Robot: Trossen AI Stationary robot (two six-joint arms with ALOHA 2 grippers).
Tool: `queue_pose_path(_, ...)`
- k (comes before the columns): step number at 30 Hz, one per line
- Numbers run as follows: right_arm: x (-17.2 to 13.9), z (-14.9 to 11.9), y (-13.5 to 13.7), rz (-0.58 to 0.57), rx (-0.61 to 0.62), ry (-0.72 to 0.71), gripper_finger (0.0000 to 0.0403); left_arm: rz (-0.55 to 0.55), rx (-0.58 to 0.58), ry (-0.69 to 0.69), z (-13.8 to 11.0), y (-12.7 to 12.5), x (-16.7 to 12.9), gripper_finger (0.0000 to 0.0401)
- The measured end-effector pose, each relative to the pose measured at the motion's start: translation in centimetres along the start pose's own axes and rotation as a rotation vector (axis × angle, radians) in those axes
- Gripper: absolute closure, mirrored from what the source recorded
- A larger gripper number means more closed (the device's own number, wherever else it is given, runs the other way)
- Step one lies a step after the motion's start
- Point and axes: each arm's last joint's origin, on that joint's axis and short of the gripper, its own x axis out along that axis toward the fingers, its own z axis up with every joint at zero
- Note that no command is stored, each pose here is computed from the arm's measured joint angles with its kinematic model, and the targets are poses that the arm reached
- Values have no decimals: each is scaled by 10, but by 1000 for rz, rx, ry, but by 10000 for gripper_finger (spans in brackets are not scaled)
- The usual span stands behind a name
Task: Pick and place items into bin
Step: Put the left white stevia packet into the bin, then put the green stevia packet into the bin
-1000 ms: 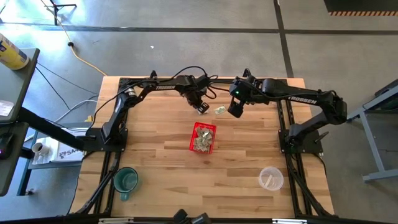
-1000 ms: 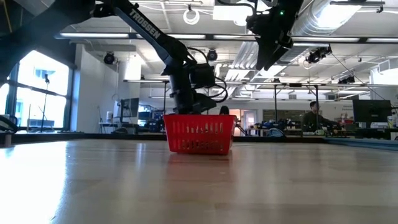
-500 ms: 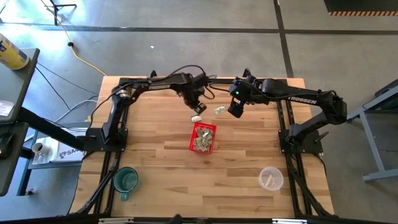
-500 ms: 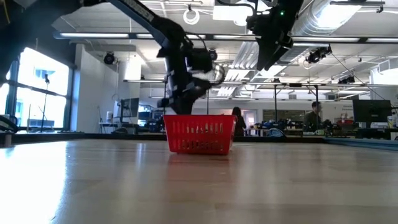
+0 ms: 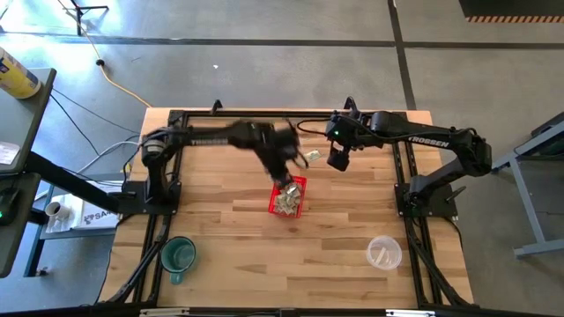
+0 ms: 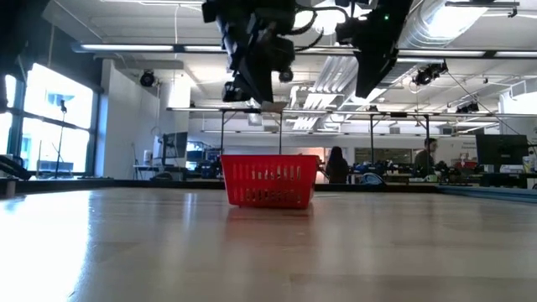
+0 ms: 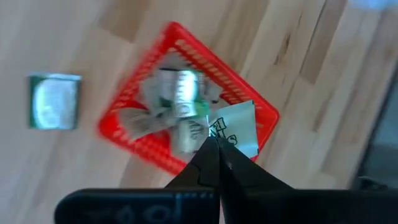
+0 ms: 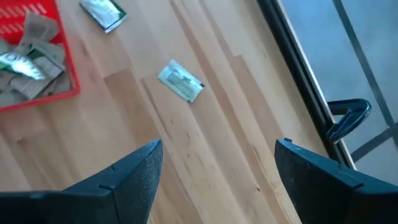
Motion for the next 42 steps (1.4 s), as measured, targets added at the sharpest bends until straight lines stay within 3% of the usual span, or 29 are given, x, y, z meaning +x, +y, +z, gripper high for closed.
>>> queue_pose_path(5, 0, -1, 1, 46, -37, 13, 102, 141, 109, 13, -10, -34, 49, 352)
queue_pose_path(10, 0, -2, 2, 70, -76, 27, 102, 214, 29, 87, -19, -36, 76, 313)
queue_pose_path(13, 0, -3, 2, 74, -93, 32, 102, 236, -9, 72, -19, -36, 69, 283)
queue_pose_path(17, 0, -3, 2, 73, -106, 30, 102, 322, -17, -79, -17, -42, 25, 245)
queue_pose_path(20, 0, -2, 2, 73, -113, 23, 102, 413, -44, -114, -16, -30, 3, 216)
queue_pose_path(24, 1, -1, -3, 90, -92, 21, 102, 487, -80, -32, -10, 12, -6, 179)
queue_pose_path(29, 5, 2, -15, 110, -32, 7, 102, 360, -122, -22, -2, 62, 15, 150)
queue_pose_path(31, 6, 2, -20, 115, 0, 10, 102, 313, -132, -7, -5, 67, 19, 143)
queue_pose_path(38, 8, 5, -30, 107, 48, -16, 102, 355, -6, 23, -12, 68, 52, 125)
queue_pose_path(42, 10, 9, -35, 114, 96, -51, 102, 364, -4, 51, -10, 78, 77, 119)
